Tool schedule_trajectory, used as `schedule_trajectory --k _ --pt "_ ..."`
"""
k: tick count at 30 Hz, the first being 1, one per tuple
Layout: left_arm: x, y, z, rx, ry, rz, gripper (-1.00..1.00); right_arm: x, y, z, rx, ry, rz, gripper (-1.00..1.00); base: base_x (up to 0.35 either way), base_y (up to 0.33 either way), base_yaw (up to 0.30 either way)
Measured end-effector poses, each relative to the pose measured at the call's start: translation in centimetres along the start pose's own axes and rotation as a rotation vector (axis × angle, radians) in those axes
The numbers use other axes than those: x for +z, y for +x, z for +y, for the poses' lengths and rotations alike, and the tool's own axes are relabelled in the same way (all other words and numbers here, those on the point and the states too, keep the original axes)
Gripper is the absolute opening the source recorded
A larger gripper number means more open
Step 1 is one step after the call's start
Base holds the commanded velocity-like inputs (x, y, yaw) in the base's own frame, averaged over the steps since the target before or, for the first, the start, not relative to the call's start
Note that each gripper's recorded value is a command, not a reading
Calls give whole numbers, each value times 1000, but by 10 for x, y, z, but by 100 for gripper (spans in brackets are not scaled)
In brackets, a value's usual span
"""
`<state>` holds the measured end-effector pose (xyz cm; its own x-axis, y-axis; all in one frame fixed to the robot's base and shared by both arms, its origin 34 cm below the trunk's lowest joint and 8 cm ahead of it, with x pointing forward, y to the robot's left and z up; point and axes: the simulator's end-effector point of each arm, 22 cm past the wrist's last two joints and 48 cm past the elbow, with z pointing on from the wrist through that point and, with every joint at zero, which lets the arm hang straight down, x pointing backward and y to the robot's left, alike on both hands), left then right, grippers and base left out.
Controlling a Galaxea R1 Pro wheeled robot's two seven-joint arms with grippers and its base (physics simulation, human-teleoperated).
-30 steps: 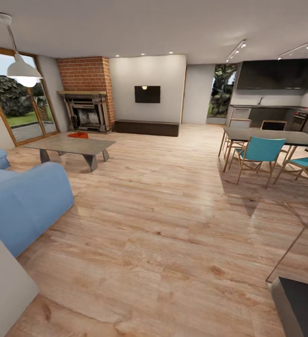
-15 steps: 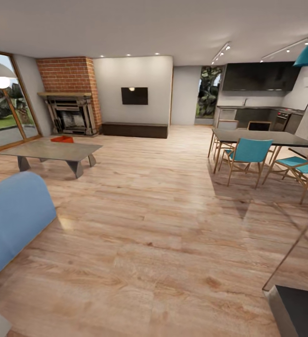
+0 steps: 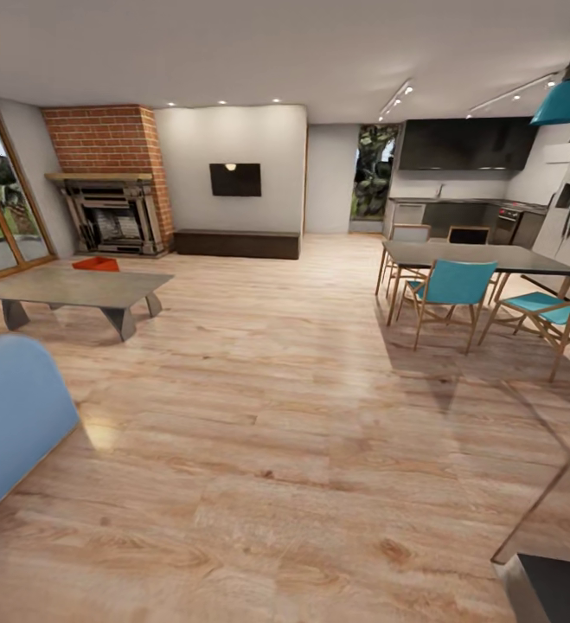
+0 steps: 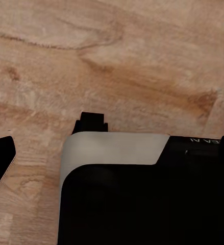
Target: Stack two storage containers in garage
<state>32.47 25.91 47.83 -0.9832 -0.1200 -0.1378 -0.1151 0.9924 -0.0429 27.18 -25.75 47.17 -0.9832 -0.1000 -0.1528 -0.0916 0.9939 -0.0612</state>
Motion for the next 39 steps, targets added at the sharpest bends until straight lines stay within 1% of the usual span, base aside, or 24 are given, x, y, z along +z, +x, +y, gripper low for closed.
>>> schedule_trajectory --k 9,17,39 --pt "0 0 0 0 -1 0 100 0 1 1 -1 -1 4 100 320 0 3" --pt "0 0 0 0 0 0 100 0 0 -2 -1 2 1 100 320 0 140" --pt "0 0 0 0 0 0 100 0 0 -3 0 4 0 100 320 0 3"
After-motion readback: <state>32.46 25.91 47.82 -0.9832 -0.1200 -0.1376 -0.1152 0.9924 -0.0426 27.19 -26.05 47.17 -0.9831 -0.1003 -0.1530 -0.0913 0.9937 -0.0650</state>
